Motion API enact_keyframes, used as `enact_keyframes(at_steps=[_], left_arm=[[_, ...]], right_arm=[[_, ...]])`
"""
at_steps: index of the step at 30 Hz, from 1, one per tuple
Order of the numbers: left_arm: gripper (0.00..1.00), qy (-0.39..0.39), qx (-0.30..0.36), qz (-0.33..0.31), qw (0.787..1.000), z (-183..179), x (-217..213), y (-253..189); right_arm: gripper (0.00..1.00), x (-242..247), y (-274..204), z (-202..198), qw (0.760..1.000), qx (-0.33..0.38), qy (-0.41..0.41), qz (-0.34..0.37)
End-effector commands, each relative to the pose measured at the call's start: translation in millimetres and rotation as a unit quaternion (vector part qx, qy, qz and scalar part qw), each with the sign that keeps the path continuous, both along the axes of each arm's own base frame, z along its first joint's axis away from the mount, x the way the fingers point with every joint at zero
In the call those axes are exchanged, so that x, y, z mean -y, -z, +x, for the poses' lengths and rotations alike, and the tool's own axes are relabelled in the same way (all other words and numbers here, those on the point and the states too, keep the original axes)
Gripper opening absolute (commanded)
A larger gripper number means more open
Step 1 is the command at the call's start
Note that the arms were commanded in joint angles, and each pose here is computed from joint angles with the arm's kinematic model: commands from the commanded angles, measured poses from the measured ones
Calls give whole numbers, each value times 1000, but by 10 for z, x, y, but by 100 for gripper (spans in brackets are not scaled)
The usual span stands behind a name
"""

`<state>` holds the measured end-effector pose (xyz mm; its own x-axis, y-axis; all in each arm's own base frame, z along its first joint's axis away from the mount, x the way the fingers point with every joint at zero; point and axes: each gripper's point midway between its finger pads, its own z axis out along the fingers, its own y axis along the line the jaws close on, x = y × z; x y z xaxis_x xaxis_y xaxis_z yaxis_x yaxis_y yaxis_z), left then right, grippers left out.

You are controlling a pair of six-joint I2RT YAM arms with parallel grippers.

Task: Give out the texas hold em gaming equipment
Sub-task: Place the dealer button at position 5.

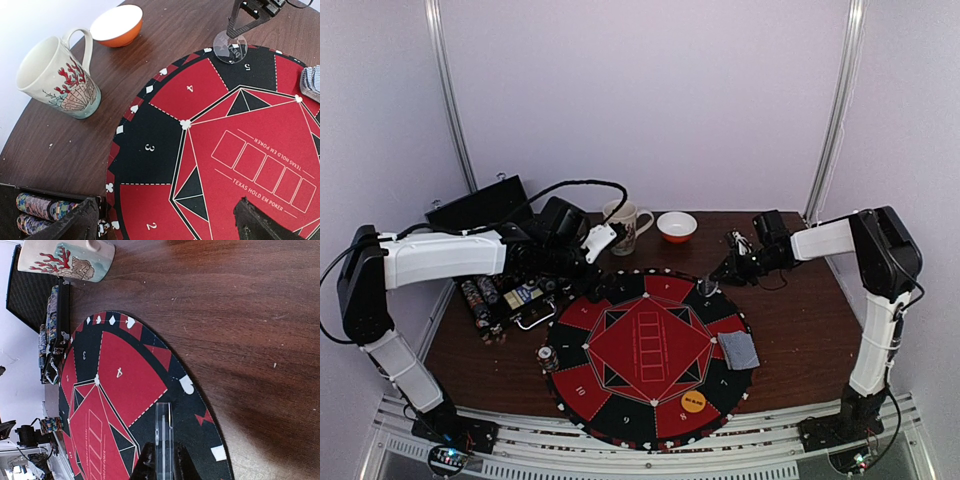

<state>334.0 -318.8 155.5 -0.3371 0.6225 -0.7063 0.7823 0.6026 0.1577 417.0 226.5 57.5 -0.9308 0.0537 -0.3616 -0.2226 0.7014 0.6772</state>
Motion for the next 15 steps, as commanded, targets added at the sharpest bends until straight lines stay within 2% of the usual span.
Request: enact_keyframes(at_steps=[1, 3, 10, 15], left_arm=[[98, -5, 16, -3, 1000, 55, 14, -89], [98, -7, 15, -2, 1000, 55, 8, -92], [98, -8, 10, -1, 1000, 36, -4, -99], [98, -5, 5, -7, 1000, 28, 25, -101]], right_arm=[[0, -6, 91, -93, 999, -26, -21, -9], [0, 26, 138, -102, 999, -36, -17, -21], [17, 119, 230, -148, 997, -51, -11, -55], [24, 127, 252, -171, 996, -54, -10, -69]])
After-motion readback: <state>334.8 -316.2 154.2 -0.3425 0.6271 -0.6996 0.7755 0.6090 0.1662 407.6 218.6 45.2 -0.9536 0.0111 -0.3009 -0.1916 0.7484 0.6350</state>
